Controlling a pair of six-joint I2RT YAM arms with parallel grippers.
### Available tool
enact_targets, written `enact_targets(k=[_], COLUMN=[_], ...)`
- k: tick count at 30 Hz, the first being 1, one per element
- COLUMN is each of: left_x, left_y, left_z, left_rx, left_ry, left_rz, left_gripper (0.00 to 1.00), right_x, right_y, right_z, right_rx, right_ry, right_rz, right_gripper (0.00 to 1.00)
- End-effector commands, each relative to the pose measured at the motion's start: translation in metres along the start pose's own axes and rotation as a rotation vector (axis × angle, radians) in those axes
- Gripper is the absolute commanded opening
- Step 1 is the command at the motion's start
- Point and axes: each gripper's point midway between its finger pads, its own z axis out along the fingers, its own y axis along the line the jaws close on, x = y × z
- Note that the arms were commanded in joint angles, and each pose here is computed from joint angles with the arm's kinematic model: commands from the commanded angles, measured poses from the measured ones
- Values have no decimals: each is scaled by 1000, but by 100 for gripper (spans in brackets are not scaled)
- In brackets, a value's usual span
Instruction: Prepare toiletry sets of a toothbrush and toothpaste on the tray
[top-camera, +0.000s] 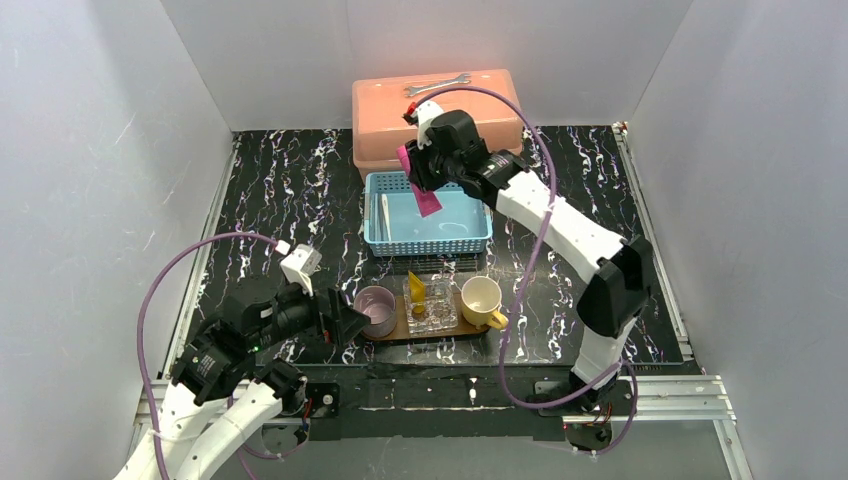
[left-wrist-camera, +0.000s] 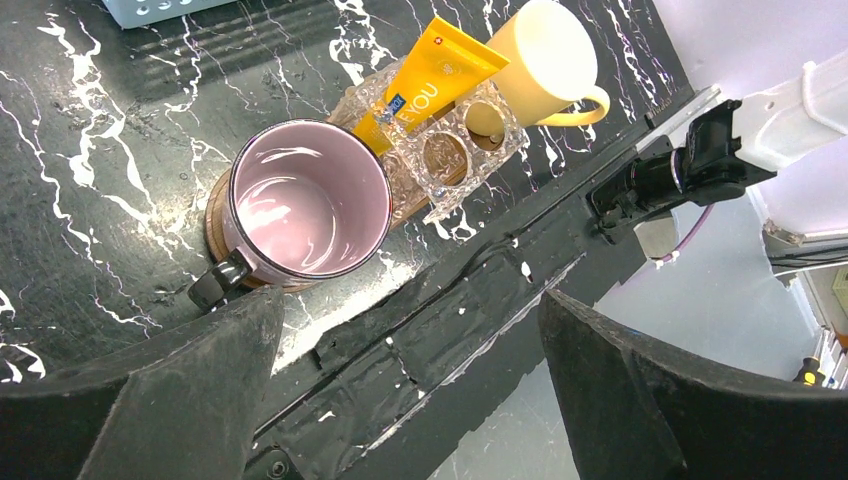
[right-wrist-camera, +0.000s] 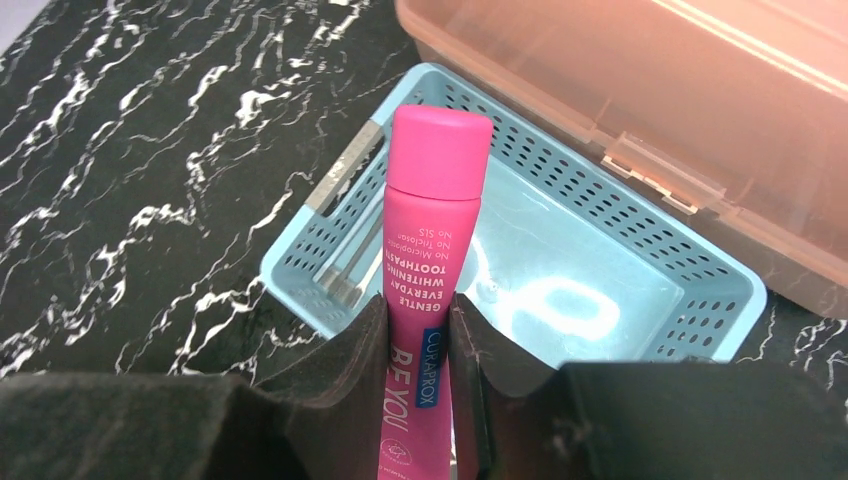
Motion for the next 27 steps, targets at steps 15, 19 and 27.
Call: enact_targets(k=[15, 19, 27], left_x=[-21, -24, -28], left_y=[-44, -53, -69], left_z=[0, -1, 5], left_rx=[166, 198, 266], left_ry=[24, 36, 91], left_rz=[-147, -183, -248], left_gripper=[98, 98, 98], right_x=[48, 71, 106], right_y=[104, 117, 146], right_z=[-150, -168, -198], right_rx=[-253, -308, -483], right_ry=[2, 21, 65], right_rz=[-380, -408, -440], right_gripper=[4, 3, 2])
